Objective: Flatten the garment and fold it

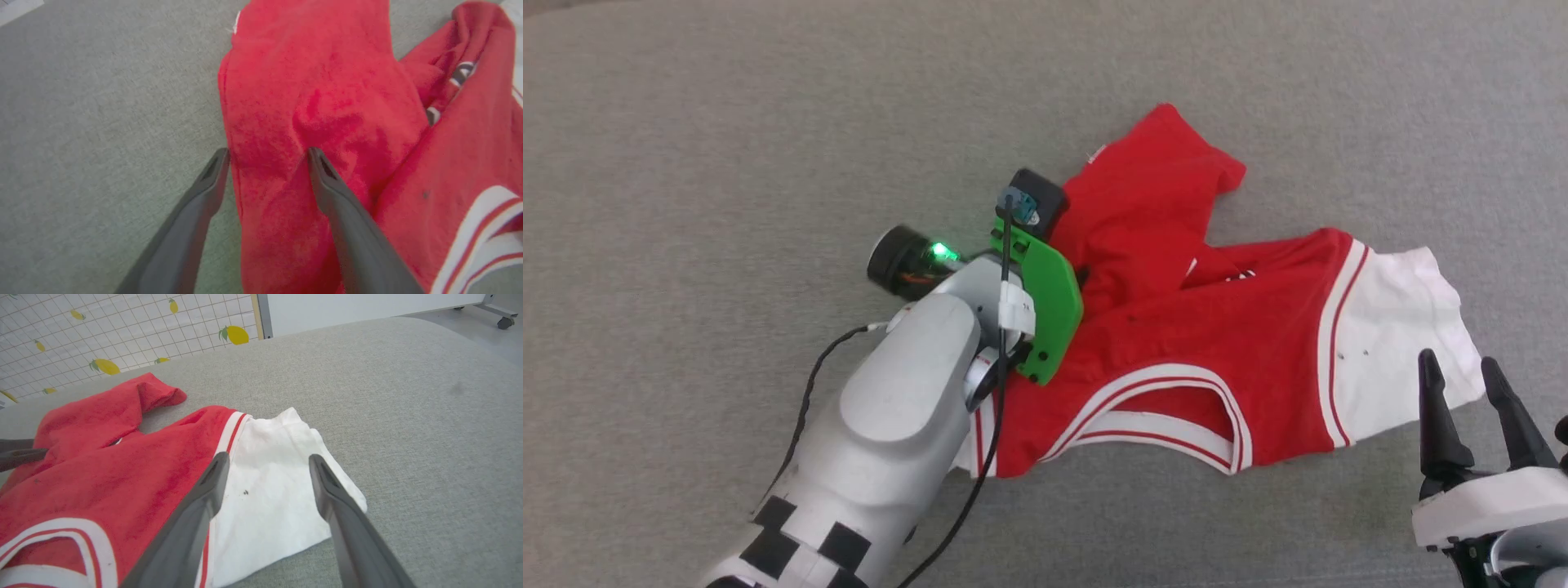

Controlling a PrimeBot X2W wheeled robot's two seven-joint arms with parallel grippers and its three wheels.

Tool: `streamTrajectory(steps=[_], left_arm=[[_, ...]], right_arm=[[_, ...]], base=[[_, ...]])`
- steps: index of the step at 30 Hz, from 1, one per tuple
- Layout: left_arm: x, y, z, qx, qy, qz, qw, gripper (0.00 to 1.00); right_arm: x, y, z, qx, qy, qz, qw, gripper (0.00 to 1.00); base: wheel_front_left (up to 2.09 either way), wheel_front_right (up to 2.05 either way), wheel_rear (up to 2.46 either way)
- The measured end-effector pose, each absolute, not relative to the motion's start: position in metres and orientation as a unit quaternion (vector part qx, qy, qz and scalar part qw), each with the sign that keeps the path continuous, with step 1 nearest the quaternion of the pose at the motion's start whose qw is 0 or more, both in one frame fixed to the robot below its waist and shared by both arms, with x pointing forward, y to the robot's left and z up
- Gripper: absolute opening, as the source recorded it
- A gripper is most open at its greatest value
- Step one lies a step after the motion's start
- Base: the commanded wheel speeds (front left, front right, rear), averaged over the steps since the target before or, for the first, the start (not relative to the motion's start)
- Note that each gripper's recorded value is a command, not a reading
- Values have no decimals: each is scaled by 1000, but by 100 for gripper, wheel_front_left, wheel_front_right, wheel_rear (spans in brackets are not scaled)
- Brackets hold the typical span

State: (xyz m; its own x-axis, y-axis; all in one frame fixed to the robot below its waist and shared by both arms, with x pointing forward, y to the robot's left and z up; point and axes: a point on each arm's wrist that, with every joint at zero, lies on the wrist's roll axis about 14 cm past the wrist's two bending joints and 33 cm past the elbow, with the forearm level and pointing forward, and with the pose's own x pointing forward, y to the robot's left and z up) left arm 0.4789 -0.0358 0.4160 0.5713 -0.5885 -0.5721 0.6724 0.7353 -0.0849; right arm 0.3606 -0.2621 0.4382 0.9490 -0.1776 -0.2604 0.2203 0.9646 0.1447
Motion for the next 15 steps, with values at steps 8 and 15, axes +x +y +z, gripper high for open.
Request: streamTrajectory(steps=[8,15], left_arm=[[488,-47,384,90,340,-368,861,0],[538,-53,452,57,205,-341,916,0]], right_arm=[[360,-275,428,83,134,-123,980,100],[362,-276,423,85,138,-125,979,100]], base=[[0,0,0],[0,0,0]])
